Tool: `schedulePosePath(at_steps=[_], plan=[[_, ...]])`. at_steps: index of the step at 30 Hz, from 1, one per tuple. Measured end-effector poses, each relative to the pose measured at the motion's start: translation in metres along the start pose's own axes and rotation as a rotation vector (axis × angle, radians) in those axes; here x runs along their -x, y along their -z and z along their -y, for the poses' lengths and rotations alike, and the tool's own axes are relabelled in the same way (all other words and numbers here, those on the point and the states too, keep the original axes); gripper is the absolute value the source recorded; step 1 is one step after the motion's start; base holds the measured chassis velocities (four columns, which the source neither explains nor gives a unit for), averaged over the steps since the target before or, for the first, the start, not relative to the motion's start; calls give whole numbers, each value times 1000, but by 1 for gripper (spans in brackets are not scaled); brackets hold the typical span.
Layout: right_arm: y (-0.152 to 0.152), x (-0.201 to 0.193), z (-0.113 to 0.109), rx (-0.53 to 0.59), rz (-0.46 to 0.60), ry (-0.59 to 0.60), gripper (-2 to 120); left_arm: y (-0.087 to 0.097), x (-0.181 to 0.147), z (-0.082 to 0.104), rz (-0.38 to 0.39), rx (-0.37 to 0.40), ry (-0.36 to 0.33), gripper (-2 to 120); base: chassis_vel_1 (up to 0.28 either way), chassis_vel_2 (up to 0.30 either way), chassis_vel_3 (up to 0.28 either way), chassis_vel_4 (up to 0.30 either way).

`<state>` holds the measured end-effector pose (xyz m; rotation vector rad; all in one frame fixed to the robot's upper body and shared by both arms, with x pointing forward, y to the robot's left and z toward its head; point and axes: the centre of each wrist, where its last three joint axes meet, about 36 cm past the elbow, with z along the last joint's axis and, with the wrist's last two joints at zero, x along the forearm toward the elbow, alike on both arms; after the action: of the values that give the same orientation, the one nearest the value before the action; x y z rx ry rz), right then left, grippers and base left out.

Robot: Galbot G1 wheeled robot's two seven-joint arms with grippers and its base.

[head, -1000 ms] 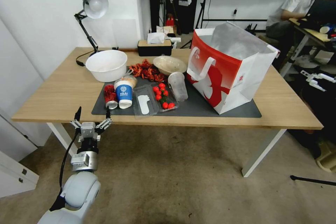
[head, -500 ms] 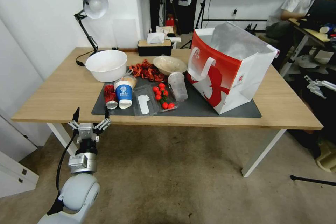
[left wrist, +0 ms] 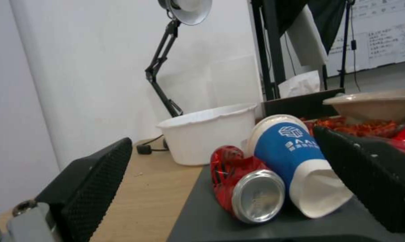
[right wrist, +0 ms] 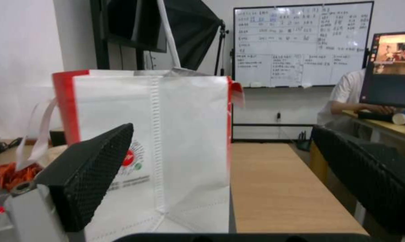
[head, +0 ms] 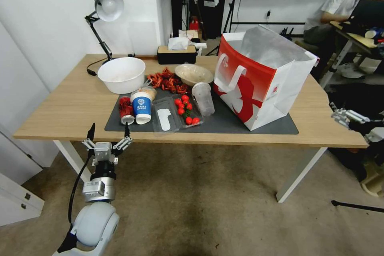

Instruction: Pick up the food delivery bag from the floor and place it on the table.

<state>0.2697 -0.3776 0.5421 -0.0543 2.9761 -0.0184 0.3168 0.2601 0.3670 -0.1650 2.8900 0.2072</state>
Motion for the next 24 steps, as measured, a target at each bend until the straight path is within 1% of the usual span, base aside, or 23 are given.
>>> schedulePosePath(at_steps=[1, 2, 3, 5, 6, 9, 10, 14, 15, 18, 21, 22, 23, 24], plan=[[-2, -4, -9, -8, 6, 0, 100, 0, -2, 1, 2, -1, -6, 100, 0, 0, 0, 0], [-2, -4, -9, -8, 6, 0, 100, 0, -2, 1, 2, -1, -6, 100, 0, 0, 0, 0], [-4, -6, -15, -14, 10, -3, 100, 0, -3, 1, 3, -3, -11, 100, 0, 0, 0, 0], [-9, -10, -32, -18, 16, -22, 100, -1, -6, 3, 3, -7, -22, 100, 0, 0, 0, 0], [-9, -10, -32, -18, 16, -22, 100, -1, -6, 3, 3, -7, -22, 100, 0, 0, 0, 0], [-17, -16, -54, -13, 15, -66, 100, -1, -9, 6, 5, -15, -40, 100, 0, 0, 0, 0], [-17, -16, -54, -13, 15, -66, 100, -1, -9, 6, 5, -15, -40, 100, 0, 0, 0, 0], [-32, -23, -81, -9, 9, -117, 100, -1, -10, 6, 16, -21, -63, 100, 0, 0, 0, 0], [-32, -23, -81, -9, 9, -117, 100, -1, -10, 6, 16, -21, -63, 100, 0, 0, 0, 0], [-43, -23, -98, -6, 10, -130, 100, -2, -9, 5, 17, -30, -76, 100, 0, 0, 0, 0], [-48, -24, -105, -12, 10, -129, 100, -2, -8, 4, 17, -32, -81, 100, 0, 0, 0, 0], [-54, -24, -113, -26, 8, -125, 100, -2, -7, 3, 14, -38, -90, 100, 0, 0, 0, 0], [-54, -24, -113, -26, 8, -125, 100, -2, -7, 3, 14, -38, -90, 100, 0, 0, 0, 0], [-58, -25, -118, -37, 6, -126, 100, -2, -6, 3, 9, -44, -98, 100, 0, 0, 0, 0]])
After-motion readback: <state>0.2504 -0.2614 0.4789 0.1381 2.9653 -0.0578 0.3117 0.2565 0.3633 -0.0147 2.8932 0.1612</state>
